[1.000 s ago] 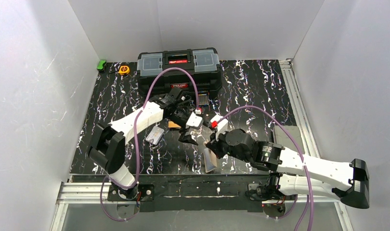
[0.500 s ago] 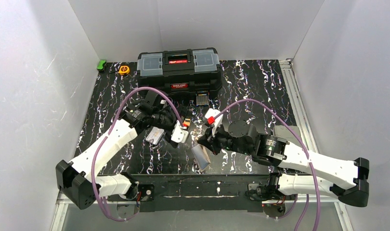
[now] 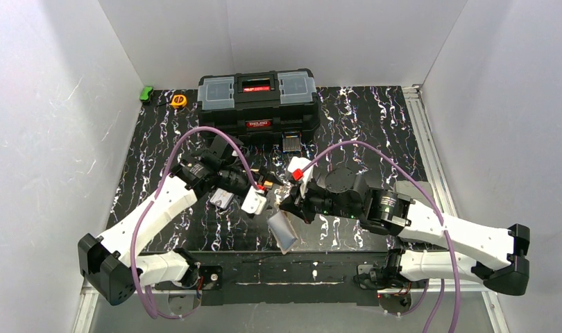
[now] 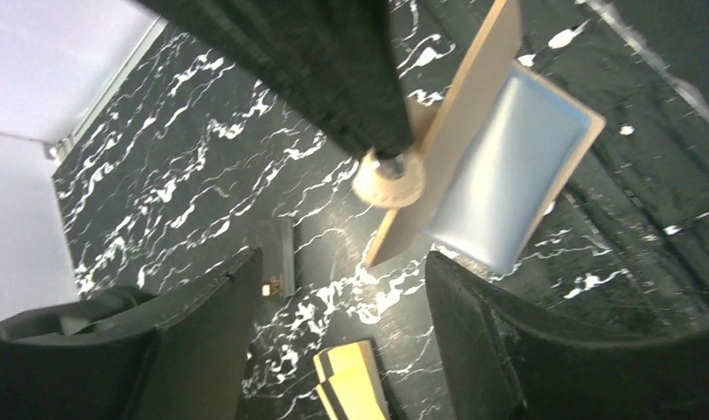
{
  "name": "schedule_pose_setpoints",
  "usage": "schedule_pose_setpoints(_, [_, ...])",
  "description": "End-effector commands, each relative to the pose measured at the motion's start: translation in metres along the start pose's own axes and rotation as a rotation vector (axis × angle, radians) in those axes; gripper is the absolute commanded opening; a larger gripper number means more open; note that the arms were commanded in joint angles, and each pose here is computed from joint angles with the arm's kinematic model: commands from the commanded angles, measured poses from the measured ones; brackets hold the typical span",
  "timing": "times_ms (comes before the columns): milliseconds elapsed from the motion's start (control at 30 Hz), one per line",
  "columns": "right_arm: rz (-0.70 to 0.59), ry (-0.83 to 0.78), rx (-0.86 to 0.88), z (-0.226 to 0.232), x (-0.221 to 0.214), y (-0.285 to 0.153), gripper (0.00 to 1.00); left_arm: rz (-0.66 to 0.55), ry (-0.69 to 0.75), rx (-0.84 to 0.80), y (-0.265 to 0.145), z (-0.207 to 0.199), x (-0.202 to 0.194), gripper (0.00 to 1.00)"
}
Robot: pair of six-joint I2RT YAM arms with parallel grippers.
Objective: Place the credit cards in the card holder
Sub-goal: Open the card holder at the center of the board.
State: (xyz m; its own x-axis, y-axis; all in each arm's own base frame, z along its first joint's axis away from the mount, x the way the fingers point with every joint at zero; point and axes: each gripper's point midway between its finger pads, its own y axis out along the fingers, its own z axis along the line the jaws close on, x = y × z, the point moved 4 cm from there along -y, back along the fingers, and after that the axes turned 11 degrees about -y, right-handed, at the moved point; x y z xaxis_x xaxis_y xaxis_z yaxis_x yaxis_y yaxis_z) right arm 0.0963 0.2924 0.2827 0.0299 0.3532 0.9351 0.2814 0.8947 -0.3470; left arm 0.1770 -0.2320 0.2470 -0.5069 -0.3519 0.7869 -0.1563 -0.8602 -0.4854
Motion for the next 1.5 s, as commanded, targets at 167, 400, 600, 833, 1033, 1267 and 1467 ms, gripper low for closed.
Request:
schedule_pose_setpoints(167, [-0.106,-0.064,0.067,0.005,0.043,-0.002,0.01,-0.073,-0.025,-0.129,0.001,-0.035,0.021,0.55])
schedule_pose_setpoints(400, [-0.118,-0.07,0.072,0.005,0.046,0.002,0.01,-0.094,-0.037,-0.13,0.0,-0.03,0.029,0.24])
schedule_pose_setpoints(600, [-0.143,-0.06,0.017,-0.002,0.047,0.004,0.01,-0.073,-0.104,-0.079,-0.002,-0.03,0.028,0.0])
schedule_pose_setpoints(833, [-0.162,0.004,-0.231,-0.034,0.045,-0.011,0.86,-0.015,-0.361,0.14,-0.007,-0.014,0.017,0.0])
schedule_pose_setpoints(1033, [-0.247,0.095,-0.344,-0.053,0.034,-0.051,0.98,0.023,-0.599,0.26,-0.015,-0.017,0.006,0.0])
schedule_pose_setpoints(1267, [-0.219,0.239,-0.37,-0.059,-0.011,-0.063,0.98,-0.026,-0.862,0.426,-0.032,-0.004,0.003,0.0])
schedule_pose_setpoints(1467, [-0.217,0.321,-0.3,-0.06,-0.044,-0.055,0.98,-0.173,-1.021,0.42,-0.048,0.007,0.02,0.0])
